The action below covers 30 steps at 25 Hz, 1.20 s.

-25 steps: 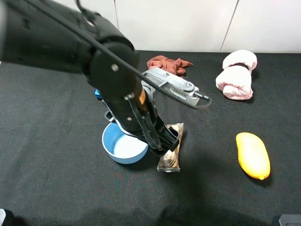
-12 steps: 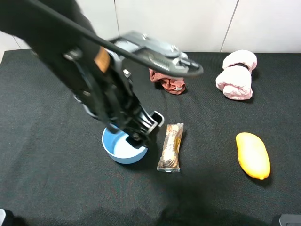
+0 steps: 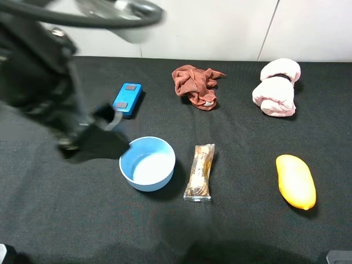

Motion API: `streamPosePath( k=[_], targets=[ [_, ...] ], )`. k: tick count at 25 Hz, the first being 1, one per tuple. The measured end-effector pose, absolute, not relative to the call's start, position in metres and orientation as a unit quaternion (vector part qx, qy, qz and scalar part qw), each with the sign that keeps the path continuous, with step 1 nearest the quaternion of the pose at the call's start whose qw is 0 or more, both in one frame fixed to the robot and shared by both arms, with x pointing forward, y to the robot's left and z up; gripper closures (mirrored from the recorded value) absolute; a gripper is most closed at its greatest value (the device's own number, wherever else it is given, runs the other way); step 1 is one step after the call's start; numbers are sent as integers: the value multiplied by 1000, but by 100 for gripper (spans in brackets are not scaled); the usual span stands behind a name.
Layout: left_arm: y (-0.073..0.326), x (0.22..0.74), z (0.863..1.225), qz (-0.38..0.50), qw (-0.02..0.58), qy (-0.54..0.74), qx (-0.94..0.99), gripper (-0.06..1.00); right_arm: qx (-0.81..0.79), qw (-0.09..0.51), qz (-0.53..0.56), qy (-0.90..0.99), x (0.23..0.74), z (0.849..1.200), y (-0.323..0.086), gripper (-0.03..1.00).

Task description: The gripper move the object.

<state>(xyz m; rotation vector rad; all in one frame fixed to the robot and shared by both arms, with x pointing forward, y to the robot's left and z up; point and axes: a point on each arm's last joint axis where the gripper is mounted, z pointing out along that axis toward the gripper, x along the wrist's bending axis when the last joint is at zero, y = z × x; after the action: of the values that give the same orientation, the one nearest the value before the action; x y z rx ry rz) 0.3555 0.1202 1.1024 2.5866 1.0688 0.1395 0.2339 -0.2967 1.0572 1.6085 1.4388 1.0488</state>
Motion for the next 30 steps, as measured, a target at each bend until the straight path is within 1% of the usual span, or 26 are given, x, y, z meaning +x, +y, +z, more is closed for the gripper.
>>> streamPosePath(
  k=[6, 13, 21, 25, 30],
  targets=[
    [153, 335, 1123, 47, 165, 379, 910, -5, 625, 363, 407, 559, 234, 1057, -297, 27],
    [175, 323, 1141, 62, 215, 373, 901, -5, 625, 363, 408, 559, 234, 1057, -297, 27],
    [215, 329, 1155, 106, 252, 404, 873, -5, 625, 363, 408, 559, 234, 1057, -297, 27],
    [237, 323, 1152, 119, 265, 435, 852, -5, 625, 363, 408, 559, 234, 1057, -297, 27],
    [262, 309, 1135, 141, 264, 496, 815, -5, 625, 363, 408, 559, 234, 1057, -297, 27]
  ],
)
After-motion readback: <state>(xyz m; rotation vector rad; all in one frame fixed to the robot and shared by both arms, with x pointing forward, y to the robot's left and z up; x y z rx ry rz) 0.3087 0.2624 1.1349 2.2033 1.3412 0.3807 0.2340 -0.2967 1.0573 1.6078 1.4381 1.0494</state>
